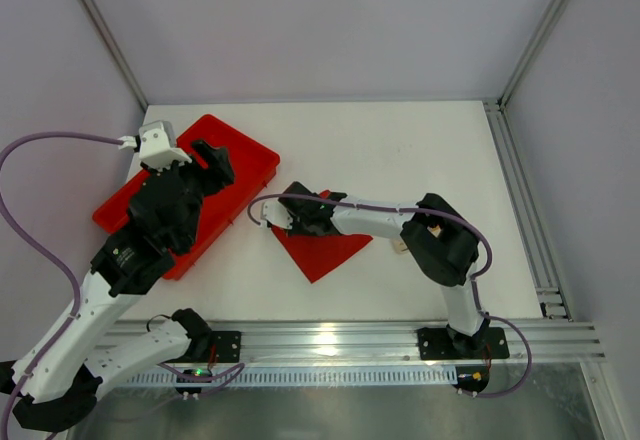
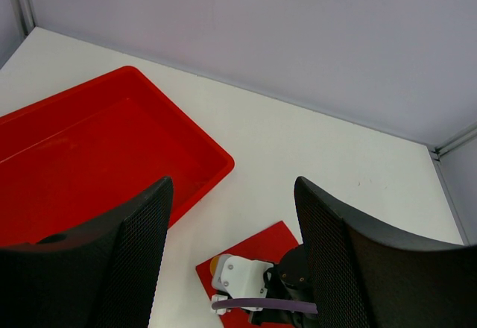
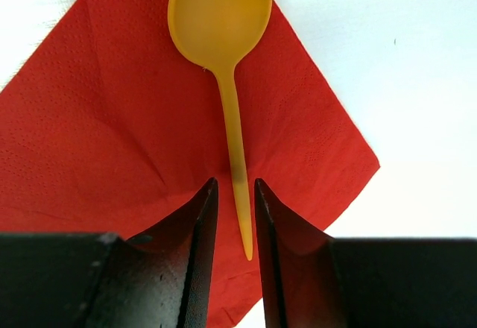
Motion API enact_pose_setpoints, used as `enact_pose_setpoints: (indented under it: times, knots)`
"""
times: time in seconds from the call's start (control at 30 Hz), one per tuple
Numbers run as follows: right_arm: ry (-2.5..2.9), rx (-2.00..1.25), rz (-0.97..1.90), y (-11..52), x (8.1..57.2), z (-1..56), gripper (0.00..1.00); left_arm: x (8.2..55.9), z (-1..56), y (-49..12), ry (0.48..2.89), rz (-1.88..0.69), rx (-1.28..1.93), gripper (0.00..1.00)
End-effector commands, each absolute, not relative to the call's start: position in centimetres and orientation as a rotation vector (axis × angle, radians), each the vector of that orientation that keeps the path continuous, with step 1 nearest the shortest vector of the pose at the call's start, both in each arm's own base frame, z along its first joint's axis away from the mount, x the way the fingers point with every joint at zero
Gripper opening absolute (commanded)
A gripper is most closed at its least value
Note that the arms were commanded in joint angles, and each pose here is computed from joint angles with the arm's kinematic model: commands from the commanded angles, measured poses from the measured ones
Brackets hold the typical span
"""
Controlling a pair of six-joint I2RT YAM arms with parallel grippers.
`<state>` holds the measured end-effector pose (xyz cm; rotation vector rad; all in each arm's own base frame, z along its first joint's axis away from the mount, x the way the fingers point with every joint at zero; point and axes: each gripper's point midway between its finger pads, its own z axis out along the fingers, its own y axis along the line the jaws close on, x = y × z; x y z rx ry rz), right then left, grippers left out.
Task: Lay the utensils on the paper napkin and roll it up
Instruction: Place the utensils on the napkin, then pick up the utensils from the container.
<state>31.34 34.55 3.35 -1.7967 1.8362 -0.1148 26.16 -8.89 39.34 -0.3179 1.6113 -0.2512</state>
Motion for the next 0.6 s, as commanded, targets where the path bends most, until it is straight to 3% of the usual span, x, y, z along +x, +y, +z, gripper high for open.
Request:
enact_pose_setpoints:
  times: [0.0, 0.3, 0.57]
  knots:
    - [1.83, -1.688, -0.057, 35.4, 31.3, 6.0, 0.3, 26.1, 40.0, -8.4, 1.576, -0.258, -0.347, 0.68]
    - [1.832, -1.261, 0.101, 34.7, 31.3, 16.5, 0.44, 26.2, 40.1, -8.7, 1.574, -0.269, -0.345, 0.68]
    - [2.301, -0.356, 0.016, 24.2, 36.0, 19.5, 0.44, 26.4, 39.7, -10.0, 1.59, -0.326, -0.325, 0.68]
